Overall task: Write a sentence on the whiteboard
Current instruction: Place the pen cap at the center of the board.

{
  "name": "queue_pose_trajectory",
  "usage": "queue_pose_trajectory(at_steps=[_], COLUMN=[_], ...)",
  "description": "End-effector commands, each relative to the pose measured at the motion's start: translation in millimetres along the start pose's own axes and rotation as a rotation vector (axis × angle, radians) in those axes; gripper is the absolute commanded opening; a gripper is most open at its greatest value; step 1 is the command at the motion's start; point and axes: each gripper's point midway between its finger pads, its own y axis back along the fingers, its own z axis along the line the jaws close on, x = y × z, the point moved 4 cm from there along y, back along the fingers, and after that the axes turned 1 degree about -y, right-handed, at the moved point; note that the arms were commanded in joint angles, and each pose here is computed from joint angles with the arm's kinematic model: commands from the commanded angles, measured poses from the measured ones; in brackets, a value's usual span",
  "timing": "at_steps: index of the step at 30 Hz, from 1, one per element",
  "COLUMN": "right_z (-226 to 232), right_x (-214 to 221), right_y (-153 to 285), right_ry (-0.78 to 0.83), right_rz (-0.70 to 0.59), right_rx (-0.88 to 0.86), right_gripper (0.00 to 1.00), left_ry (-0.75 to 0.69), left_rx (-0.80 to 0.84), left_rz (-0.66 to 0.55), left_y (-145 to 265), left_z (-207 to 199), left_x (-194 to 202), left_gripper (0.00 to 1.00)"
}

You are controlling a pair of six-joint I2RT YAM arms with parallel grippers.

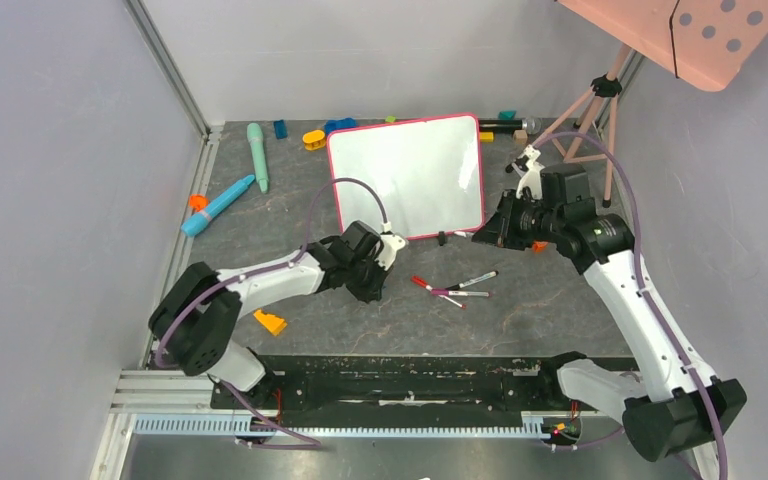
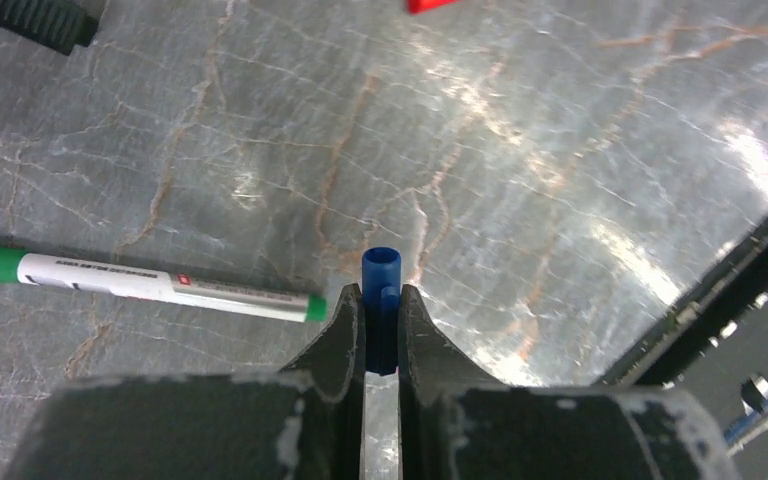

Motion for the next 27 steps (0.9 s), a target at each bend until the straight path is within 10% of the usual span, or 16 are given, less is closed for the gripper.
queue_pose_trajectory(at_steps=[1,27], right_z=[5.5,-21.6], right_x=[-20.1,-9.0], right_y=[3.7,33.8], right_ry=[-0.019,0.009], right_rz=[-0.158,-0.339], right_rx=[-0.013,0.155], right_gripper=[0.0,0.0], left_ry=[0.083,0.182], left_rx=[-0.092,-0.115], left_rz=[-0.047,-0.194], left_y=[-10.1,41.5], left_z=[12.3,2.4], left_x=[-26.1,-59.6], left_gripper=[0.07,0.49])
